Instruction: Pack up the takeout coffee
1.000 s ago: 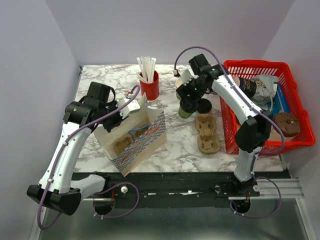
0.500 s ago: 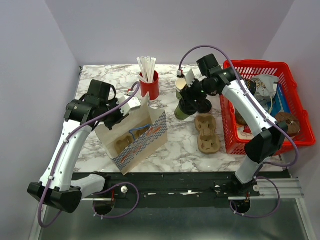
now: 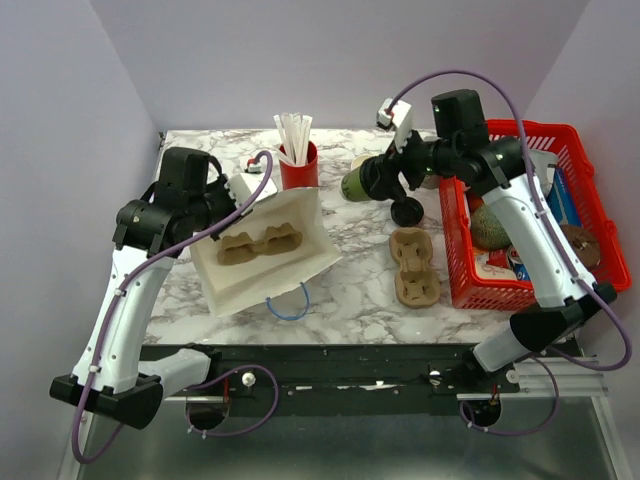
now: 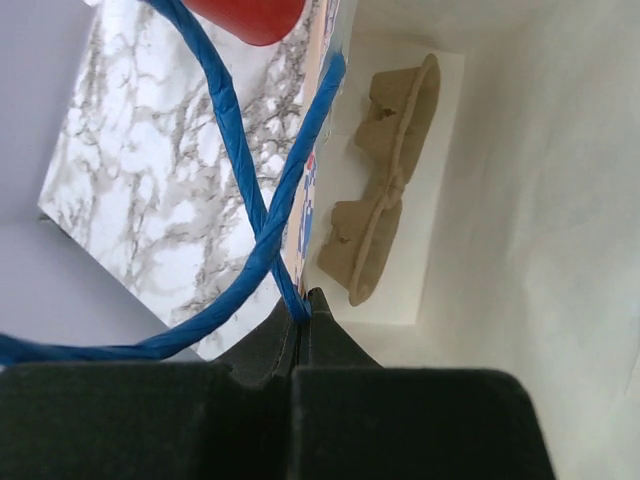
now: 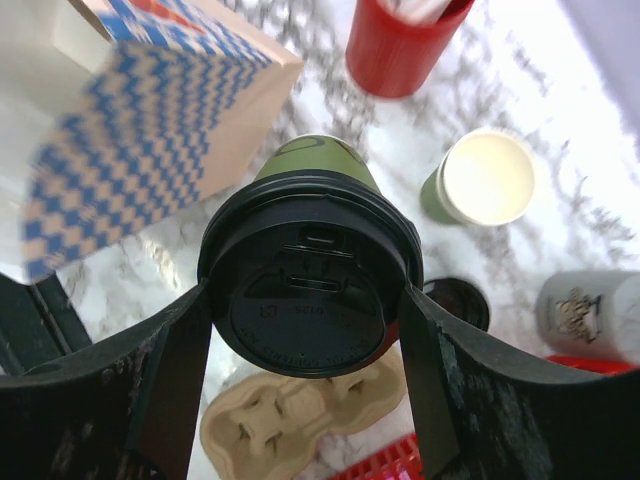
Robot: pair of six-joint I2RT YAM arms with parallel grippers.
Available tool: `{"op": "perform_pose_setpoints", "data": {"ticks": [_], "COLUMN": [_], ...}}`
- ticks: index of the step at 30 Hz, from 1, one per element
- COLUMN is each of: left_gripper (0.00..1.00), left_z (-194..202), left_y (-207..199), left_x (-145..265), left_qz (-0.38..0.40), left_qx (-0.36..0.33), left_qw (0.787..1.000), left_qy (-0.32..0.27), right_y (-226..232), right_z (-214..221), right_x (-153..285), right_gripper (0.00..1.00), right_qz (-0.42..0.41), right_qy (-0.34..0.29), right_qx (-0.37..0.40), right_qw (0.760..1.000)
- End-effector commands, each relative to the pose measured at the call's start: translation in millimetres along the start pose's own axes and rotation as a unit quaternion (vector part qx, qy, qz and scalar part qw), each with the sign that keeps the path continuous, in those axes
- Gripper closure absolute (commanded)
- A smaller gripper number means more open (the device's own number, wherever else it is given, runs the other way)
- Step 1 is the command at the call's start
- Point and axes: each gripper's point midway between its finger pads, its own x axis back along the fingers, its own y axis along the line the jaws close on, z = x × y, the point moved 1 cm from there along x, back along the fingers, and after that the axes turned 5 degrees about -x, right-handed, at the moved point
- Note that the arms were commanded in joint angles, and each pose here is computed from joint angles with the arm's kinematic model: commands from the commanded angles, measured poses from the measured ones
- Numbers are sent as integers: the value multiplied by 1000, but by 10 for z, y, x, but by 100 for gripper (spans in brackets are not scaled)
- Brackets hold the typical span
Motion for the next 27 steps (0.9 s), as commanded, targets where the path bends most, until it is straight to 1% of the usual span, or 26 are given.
{"op": "perform_pose_setpoints", "data": {"ticks": [1,4,9,12,13,15,16,20,22,25,27], "left_gripper": [100,100,100,100,100,100,100,100,100,100,100], "left_z": [-128,-154,-137,-186,-191,-236,-222,-256,-275,-279,-239], "left_y": [198,145,55,25,16,0,-32,-117,-161,-198,-154], "left_x": [153,169,99,70,54,52,22,-13,-63,-155,-223], "left_qz": [-56,-56,-40,-28,-22,-11,2,32,49,68,67], "left_qx": [-31,-34,-8,8,14,18,25,42,54,75,89], "left_qw": [998,997,998,998,998,998,998,997,996,993,992], "left_qy": [-22,-36,-40,-50,-50,-56,-49,-55,-58,-59,-54], "right_y": [-4,40,255,446,527,629,713,926,1036,1120,1139], "right_z": [-378,-450,-727,-901,-941,-989,-1024,-1048,-1031,-1049,-1087], "right_x": [177,250,538,719,755,823,883,983,983,1023,1032], "right_gripper": [99,100,100,100,100,99,100,100,100,100,100], "right_qz": [12,8,-21,-41,-49,-57,-61,-85,-99,-107,-107], "right_qy": [-71,-87,-144,-176,-183,-193,-202,-216,-213,-216,-220], "right_qx": [4,6,43,91,115,139,158,178,186,191,190], "right_qw": [997,996,988,979,975,970,965,956,954,952,951]}}
